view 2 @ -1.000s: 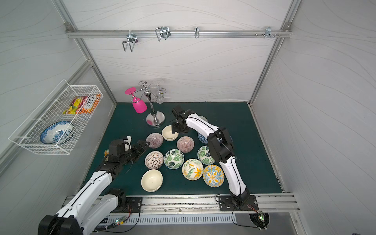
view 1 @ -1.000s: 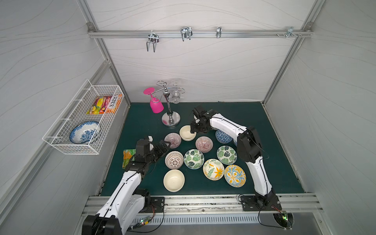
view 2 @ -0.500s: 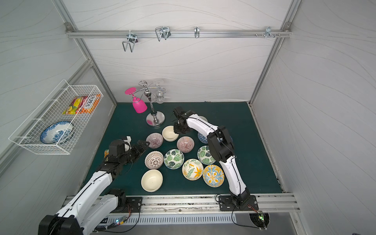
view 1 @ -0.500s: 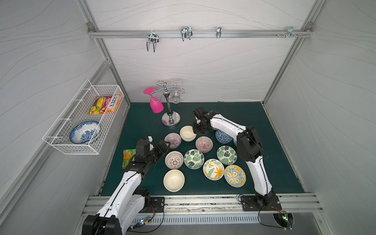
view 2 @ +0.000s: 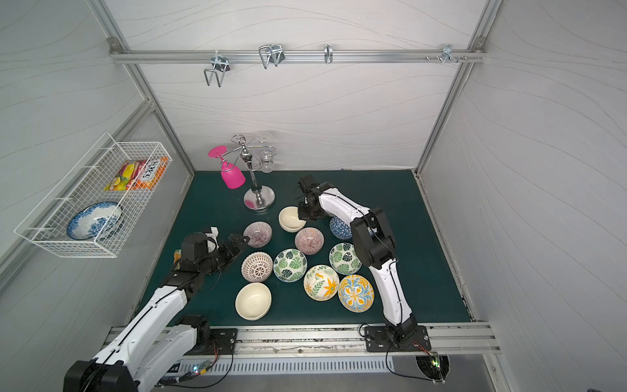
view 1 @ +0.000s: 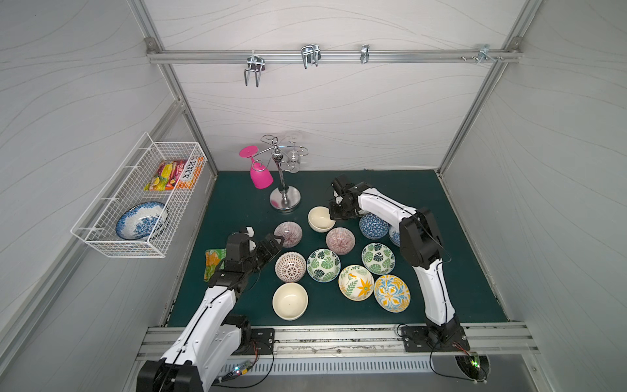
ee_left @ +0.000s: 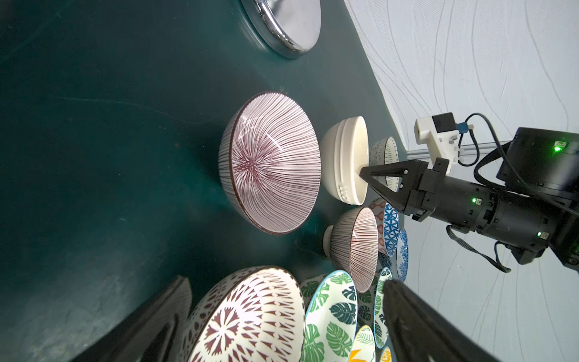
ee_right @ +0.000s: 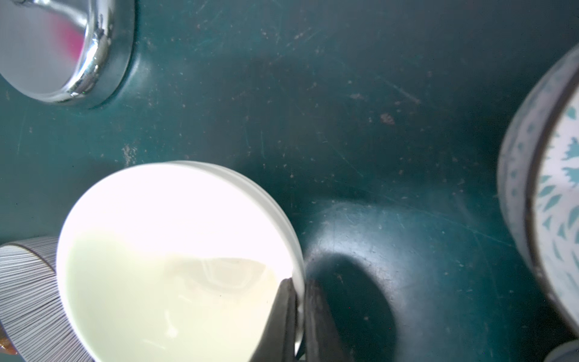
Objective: Stack the bowls
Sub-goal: Move the bowl to the center of the board, then pick up the bowl from the center of the board, then place the bowl on the bowl, then move the bowl to the center of the board.
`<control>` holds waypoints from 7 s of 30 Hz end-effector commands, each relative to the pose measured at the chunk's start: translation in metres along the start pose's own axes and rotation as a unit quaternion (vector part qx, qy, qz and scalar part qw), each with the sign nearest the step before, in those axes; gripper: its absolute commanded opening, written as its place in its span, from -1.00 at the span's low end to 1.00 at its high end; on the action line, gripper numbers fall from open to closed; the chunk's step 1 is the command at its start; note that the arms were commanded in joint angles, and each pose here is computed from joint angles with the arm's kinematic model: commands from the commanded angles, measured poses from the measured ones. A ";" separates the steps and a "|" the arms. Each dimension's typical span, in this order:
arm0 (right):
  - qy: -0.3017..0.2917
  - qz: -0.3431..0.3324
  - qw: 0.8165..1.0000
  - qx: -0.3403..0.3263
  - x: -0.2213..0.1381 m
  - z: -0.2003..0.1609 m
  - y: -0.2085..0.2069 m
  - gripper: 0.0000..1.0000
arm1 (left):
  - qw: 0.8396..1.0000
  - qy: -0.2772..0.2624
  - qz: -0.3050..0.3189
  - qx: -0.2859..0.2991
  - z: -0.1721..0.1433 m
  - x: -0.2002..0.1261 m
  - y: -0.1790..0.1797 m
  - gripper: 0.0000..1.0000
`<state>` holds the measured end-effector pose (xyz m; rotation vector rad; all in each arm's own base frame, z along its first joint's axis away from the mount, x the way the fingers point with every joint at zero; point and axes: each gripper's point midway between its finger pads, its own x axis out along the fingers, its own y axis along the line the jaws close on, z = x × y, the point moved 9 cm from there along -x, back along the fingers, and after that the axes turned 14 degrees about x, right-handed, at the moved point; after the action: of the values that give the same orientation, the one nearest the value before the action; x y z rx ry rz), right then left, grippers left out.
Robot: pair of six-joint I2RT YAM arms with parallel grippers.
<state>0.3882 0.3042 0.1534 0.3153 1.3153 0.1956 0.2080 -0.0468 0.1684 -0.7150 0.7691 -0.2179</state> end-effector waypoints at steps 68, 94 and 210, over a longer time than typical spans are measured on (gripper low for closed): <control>-0.088 0.019 0.993 -0.069 -0.165 -0.189 -0.018 0.06 | 0.949 0.229 0.186 0.109 -0.113 -0.056 -0.023 -1.00; -0.169 0.031 0.985 0.035 -0.211 -0.129 -0.098 0.99 | 0.948 0.211 0.096 0.217 0.040 0.041 -0.169 -1.00; 0.004 -0.054 0.985 0.163 -0.055 -0.041 -0.102 -0.93 | 0.985 -0.044 0.109 0.125 0.006 -0.016 -0.043 1.00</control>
<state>0.3213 0.2034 0.1538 0.5279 1.3970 -0.0906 0.1979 -0.0677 0.2011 -0.3733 0.7572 -0.0743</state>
